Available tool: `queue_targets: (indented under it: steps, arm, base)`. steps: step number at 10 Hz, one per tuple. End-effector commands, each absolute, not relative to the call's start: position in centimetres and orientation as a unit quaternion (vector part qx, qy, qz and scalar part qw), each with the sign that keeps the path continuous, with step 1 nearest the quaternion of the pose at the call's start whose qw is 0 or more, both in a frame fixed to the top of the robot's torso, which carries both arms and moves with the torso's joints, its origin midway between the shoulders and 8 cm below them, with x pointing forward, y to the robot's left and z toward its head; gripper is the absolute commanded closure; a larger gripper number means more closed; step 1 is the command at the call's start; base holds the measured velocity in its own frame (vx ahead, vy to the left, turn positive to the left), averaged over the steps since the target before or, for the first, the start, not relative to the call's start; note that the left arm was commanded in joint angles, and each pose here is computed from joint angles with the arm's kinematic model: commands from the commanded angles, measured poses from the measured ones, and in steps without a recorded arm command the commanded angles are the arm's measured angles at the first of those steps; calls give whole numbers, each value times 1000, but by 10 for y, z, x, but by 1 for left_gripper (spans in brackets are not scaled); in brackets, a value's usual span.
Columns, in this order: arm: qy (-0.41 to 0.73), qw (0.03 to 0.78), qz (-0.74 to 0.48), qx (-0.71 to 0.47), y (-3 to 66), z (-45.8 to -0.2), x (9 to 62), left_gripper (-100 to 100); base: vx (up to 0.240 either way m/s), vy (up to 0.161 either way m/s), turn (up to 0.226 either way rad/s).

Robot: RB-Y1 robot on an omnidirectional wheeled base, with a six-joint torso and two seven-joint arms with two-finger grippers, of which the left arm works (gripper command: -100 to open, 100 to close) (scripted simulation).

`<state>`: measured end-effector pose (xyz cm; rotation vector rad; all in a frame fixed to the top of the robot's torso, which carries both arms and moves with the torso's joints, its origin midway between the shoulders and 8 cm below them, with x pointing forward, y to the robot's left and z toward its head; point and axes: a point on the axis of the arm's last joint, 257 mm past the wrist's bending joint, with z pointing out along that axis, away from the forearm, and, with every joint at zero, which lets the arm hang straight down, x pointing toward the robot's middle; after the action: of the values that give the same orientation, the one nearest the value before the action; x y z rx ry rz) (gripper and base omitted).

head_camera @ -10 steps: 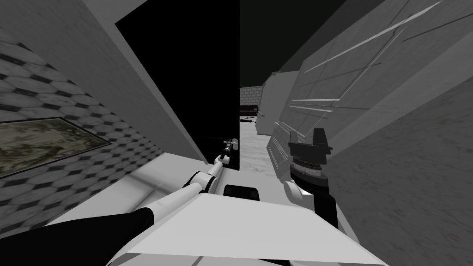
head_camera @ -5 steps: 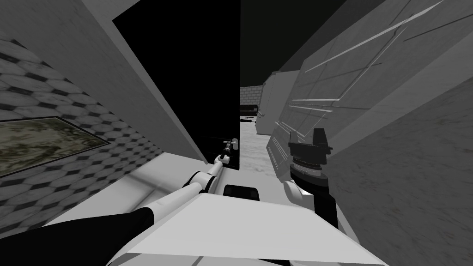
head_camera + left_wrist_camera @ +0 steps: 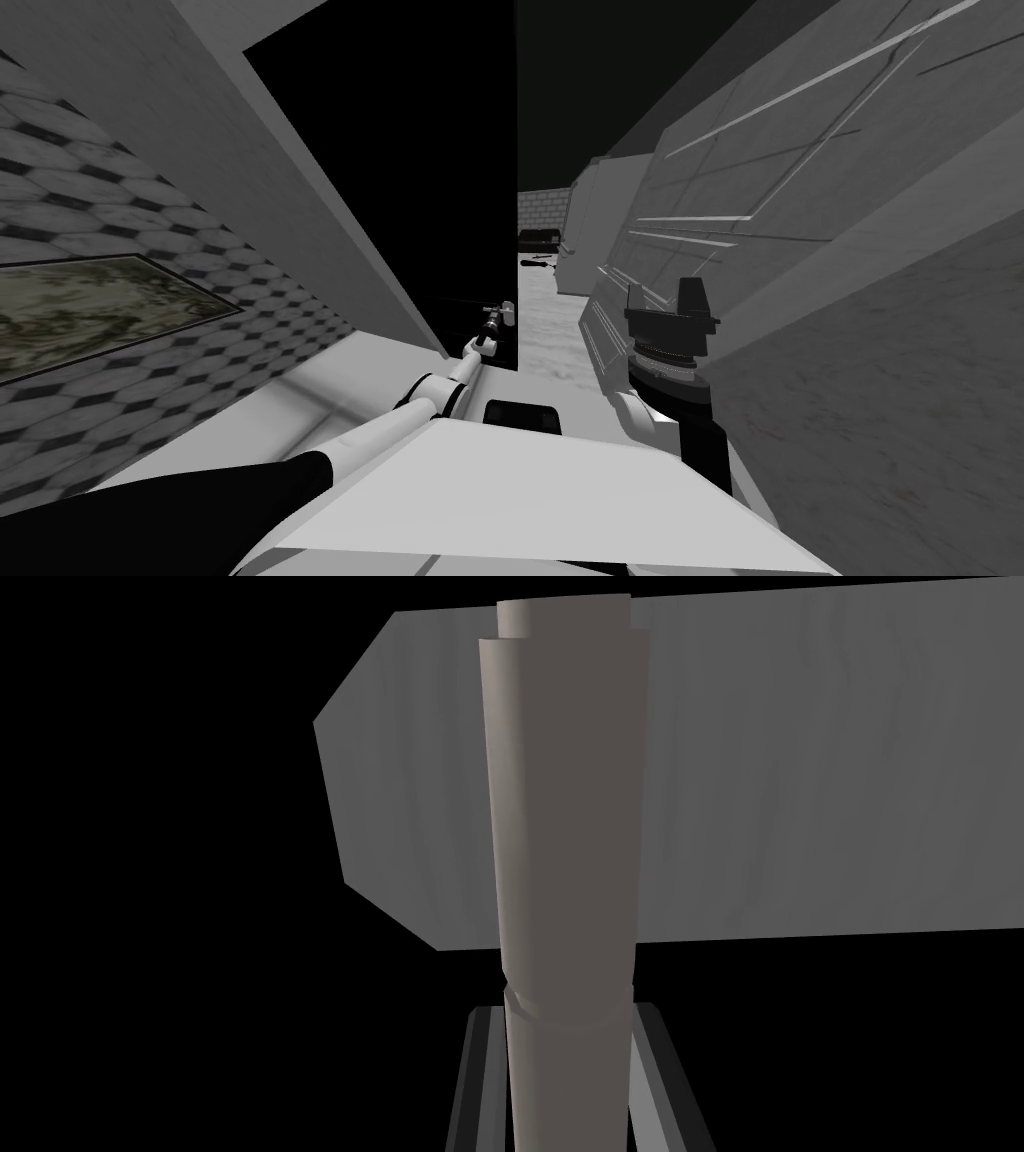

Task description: Push the door open

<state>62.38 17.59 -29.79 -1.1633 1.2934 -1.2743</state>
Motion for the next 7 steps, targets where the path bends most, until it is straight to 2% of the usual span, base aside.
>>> queue_targets:
  steps: [1,3,7]
  arm:
    - [522,483,-521,-471,186,-287,631,100]
    - [520,487,-518,-473,192,-287,631,100]
    - [514,496,-509,-480,209,-287,632,100]
  base:
    - [166,-76,48]
    - [117,-56,48]
    - [170,-91,107]
